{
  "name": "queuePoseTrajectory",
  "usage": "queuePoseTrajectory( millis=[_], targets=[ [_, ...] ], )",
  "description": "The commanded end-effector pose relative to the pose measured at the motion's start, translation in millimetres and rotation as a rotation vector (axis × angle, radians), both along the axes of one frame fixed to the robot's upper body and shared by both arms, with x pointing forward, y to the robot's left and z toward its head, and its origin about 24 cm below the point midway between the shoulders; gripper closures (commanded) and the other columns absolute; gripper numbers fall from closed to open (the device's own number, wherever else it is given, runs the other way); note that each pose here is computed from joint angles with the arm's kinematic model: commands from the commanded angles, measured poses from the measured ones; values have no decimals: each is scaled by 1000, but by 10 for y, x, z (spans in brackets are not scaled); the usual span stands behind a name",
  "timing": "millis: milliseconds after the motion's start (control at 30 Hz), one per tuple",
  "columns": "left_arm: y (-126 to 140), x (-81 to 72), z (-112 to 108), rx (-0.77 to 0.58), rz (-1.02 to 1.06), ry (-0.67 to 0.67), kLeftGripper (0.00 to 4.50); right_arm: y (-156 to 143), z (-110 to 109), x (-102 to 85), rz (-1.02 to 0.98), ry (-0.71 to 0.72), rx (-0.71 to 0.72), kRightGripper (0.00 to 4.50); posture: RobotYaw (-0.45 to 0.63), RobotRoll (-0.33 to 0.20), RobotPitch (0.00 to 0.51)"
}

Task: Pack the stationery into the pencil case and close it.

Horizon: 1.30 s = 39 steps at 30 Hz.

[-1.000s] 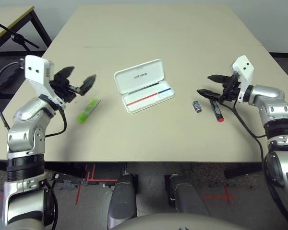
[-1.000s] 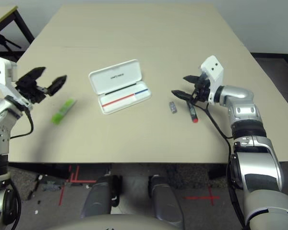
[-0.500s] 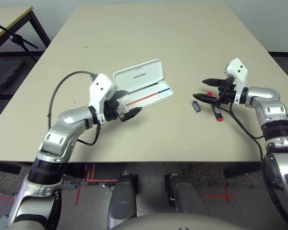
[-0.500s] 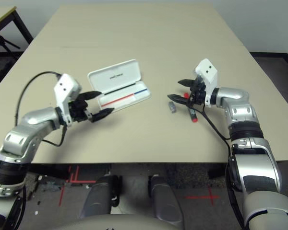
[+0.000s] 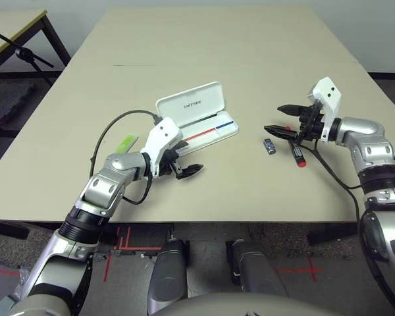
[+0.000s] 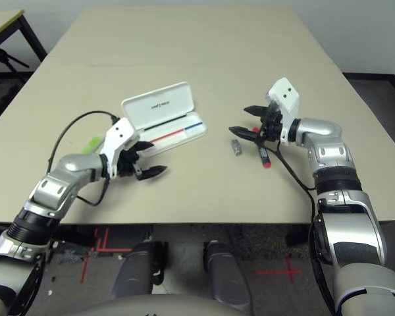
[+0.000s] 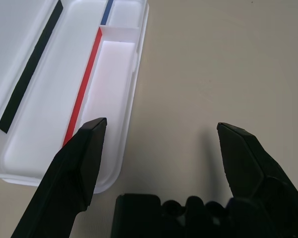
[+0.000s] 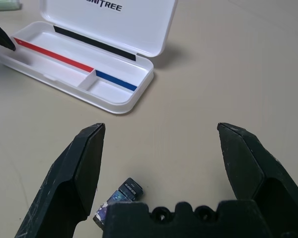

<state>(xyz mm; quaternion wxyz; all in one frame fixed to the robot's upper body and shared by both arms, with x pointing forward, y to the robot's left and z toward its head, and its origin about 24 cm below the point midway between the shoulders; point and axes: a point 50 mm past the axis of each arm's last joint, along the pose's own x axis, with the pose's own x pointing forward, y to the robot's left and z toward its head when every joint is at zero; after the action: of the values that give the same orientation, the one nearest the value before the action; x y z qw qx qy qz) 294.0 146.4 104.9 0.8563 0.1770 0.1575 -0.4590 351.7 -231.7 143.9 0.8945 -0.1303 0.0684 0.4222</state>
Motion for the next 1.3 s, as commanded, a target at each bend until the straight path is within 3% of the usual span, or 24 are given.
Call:
queuePoseTrajectory(
  millis=[33, 467, 567, 867, 1167, 1300],
  targets=[
    [-15, 16, -80, 47, -8, 32, 17, -14, 12, -22, -8, -10, 15, 0, 27, 0, 96],
    [-27, 59, -91, 93, 7, 89, 17, 14, -15, -32, -8, -13, 10, 0, 17, 0, 105],
    [-29, 47, -106, 108, -4, 116, 968, 12, -27, -31, -14, -14, 9, 0, 13, 0, 106],
    [-51, 51, -90, 129, -44, 127, 4474, 16, -37, -47, -16, -12, 20, 0, 4, 0, 102],
    [-9, 89, 79, 183, -113, 61, 4474, 56, -5, -140, 60, 44, 41, 0, 4, 0, 92],
    [47, 31, 191, 237, -226, -1, 4474, 108, 15, -214, 126, 87, 45, 0, 9, 0, 89]
  ],
)
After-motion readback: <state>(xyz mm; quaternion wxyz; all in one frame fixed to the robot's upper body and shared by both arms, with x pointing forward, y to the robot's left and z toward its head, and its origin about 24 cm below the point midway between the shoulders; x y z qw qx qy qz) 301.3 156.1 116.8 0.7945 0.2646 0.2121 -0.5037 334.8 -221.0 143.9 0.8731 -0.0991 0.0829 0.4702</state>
